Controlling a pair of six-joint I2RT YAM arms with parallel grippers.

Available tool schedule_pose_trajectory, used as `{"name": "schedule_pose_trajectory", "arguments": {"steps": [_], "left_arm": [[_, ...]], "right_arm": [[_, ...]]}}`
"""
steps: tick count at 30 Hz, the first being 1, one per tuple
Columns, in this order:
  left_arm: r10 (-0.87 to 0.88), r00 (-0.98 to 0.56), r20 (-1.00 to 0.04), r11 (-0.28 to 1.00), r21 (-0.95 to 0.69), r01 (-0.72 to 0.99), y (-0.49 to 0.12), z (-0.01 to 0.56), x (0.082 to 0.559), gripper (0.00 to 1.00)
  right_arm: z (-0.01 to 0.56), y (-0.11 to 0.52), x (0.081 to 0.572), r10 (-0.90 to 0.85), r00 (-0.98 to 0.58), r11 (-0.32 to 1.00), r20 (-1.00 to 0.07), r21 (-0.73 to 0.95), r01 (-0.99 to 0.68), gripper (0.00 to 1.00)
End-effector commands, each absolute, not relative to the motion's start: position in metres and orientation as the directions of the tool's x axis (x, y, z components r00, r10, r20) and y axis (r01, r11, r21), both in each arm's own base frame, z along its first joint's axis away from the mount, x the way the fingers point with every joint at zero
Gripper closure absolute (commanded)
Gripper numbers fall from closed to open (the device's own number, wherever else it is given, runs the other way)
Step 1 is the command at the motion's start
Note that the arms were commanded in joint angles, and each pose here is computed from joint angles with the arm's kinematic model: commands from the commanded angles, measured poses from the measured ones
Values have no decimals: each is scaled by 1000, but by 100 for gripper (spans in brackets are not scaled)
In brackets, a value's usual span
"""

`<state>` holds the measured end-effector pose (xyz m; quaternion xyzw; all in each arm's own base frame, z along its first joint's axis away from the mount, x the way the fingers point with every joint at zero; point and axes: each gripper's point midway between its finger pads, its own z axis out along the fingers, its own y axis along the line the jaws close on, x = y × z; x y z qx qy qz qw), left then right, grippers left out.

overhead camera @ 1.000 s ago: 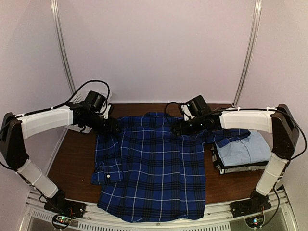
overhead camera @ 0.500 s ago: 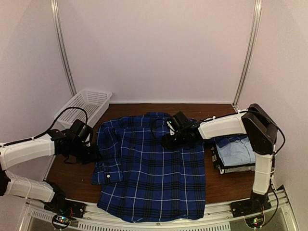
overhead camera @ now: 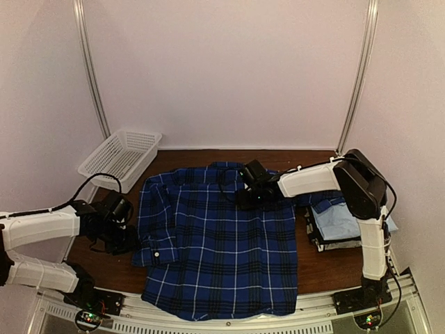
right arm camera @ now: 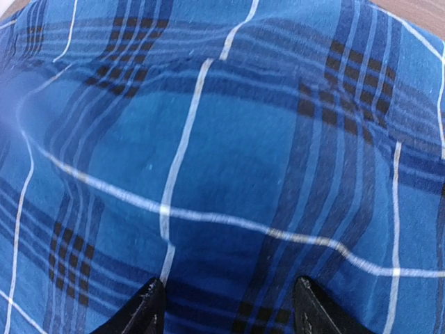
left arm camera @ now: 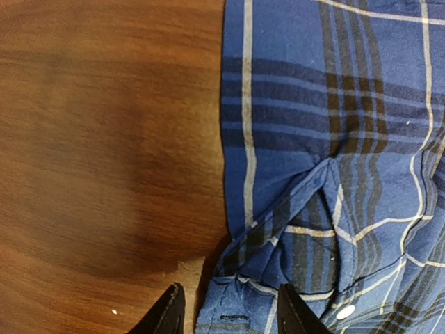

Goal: Fold and stack the long sleeve shirts
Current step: Smooth out the flattened shirt at the center of the board, then pick up the sleeve from the corner of the board.

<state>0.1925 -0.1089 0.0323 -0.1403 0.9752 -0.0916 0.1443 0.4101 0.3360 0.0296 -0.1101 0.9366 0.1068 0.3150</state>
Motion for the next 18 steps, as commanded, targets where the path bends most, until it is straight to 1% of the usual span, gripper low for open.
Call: {"name": "schedule_pose_trajectory", "arguments": {"steps": [1, 7, 13, 15, 16, 18], "left_arm": [[-311, -921, -233, 933, -260, -249, -117, 27, 192, 53], [-303, -934, -190, 927, -286, -242, -124, 21, 185, 54], [-311, -932, -184, 927, -274, -255, -122, 16, 185, 60], [-310, -932, -188, 927, -277, -252, -123, 16, 187, 67], [-309, -931, -192, 927, -280, -250, -124, 18, 188, 74], [-300, -932, -205, 927, -292, -235, -128, 24, 193, 90]], "right_arm": [[26, 331, 422, -149, -768, 963, -624, 84, -255, 36], [28, 332, 426, -163, -759, 962, -630, 70, -264, 35], [48, 338, 426, -151, -749, 955, -645, 102, -280, 35], [60, 343, 423, -146, -740, 947, -657, 124, -298, 35], [67, 345, 422, -146, -732, 944, -666, 128, -305, 35], [80, 350, 419, -151, -717, 938, -681, 130, -322, 34]]}}
